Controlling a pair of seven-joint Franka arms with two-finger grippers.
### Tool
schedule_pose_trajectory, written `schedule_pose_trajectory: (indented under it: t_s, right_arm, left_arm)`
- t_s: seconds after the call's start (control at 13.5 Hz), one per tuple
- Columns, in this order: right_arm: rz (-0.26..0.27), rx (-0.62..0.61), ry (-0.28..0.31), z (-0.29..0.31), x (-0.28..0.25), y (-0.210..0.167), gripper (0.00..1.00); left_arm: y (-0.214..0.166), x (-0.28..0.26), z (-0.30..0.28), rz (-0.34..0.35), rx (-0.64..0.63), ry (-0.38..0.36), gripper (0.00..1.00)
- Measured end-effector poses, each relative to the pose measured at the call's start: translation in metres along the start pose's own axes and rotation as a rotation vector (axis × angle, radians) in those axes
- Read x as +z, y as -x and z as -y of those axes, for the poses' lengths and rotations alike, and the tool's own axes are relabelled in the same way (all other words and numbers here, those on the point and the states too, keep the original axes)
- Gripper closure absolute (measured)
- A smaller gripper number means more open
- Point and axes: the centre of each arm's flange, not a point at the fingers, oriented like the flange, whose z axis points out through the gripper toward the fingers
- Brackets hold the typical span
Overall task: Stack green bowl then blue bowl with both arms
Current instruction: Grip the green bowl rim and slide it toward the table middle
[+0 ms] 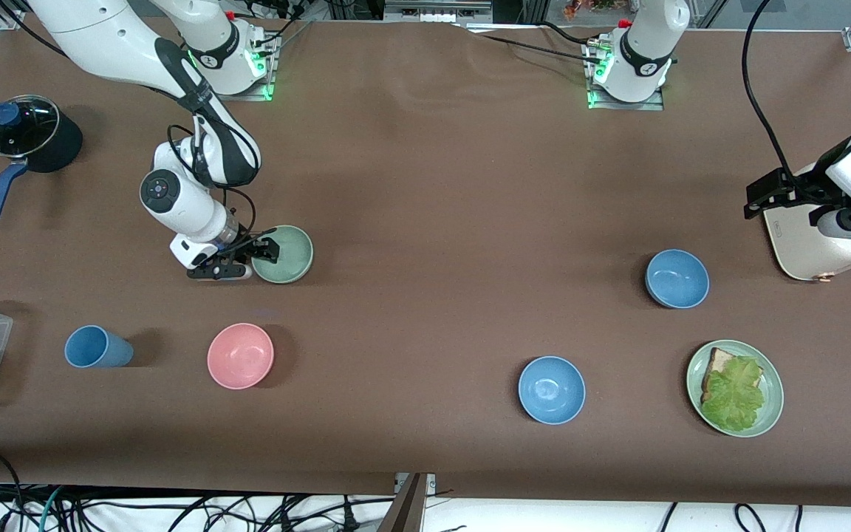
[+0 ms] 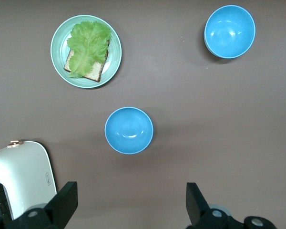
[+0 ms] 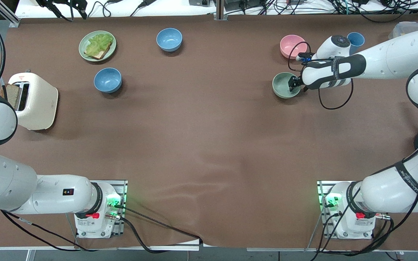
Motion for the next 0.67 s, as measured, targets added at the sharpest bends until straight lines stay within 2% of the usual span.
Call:
schedule_pose_trajectory:
  t_s: [0.07, 0.15, 0.3, 0.37, 0.59, 0.67]
  right_arm:
    - [-0.001, 0.000, 0.000, 0.000, -0.001, 0.000, 0.37]
    - [-0.001, 0.000, 0.000, 0.000, -0.001, 0.000, 0.37]
    - [-0.004, 0.001, 0.000, 0.000, -0.003, -0.001, 0.51]
    - [-0.005, 0.001, 0.000, 0.000, -0.003, -0.001, 0.52]
    - [-0.018, 0.008, -0.005, 0.006, -0.011, -0.003, 0.81]
    - [-0.019, 0.014, -0.005, 0.007, -0.013, -0.003, 0.82]
  left_arm:
    - [0.000, 0.000, 0.000, 0.000, 0.000, 0.000, 0.00]
    - [0.000, 0.000, 0.000, 0.000, 0.000, 0.000, 0.00]
    - [0.000, 0.000, 0.000, 0.000, 0.000, 0.000, 0.00]
    - [0.000, 0.000, 0.000, 0.000, 0.000, 0.000, 0.00]
    - [0.000, 0.000, 0.000, 0.000, 0.000, 0.000, 0.00]
    - [0.000, 0.000, 0.000, 0.000, 0.000, 0.000, 0.00]
